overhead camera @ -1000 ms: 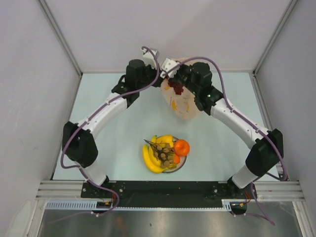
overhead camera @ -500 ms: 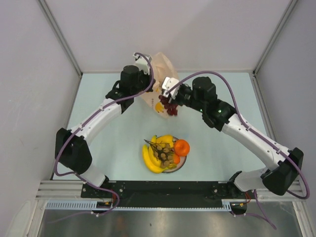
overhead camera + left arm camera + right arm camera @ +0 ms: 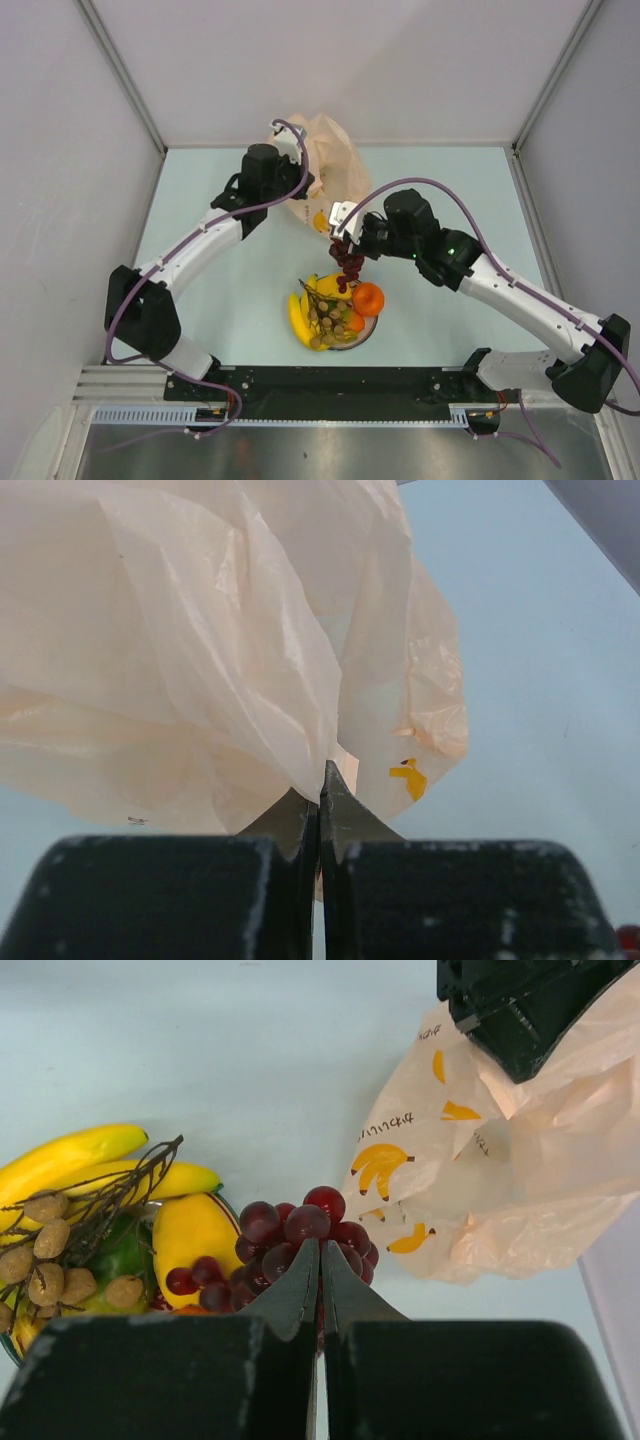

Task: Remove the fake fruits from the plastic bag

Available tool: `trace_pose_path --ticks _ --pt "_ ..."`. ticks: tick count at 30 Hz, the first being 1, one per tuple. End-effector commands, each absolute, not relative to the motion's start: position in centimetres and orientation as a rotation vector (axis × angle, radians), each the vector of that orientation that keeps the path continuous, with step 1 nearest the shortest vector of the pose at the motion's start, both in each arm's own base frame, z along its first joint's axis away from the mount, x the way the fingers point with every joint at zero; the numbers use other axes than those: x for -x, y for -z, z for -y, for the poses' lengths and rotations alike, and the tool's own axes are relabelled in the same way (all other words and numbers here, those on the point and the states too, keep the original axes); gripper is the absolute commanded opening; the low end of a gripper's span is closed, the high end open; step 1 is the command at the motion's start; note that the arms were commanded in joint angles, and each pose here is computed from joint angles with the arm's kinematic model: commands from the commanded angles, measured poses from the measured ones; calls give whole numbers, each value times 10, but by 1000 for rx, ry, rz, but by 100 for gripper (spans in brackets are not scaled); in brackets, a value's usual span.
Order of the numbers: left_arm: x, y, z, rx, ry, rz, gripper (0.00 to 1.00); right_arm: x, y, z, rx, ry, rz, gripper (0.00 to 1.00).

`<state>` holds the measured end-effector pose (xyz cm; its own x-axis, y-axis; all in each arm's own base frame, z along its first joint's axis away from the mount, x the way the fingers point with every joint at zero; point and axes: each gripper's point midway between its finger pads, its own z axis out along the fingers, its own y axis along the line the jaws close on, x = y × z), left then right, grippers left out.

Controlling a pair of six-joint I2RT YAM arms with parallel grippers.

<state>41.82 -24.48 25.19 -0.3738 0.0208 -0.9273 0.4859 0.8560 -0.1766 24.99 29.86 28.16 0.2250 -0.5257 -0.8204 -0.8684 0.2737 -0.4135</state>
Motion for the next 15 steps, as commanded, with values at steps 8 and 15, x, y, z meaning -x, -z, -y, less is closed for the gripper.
trace_pose_path --ticks 8,15 --pt "-413 -275 250 -400 576 -1831 0 -254 -309 -304 1361 -372 -1314 0" --pt "-410 -275 250 -411 587 -1828 0 -240 -289 -308 1453 -381 -1303 0"
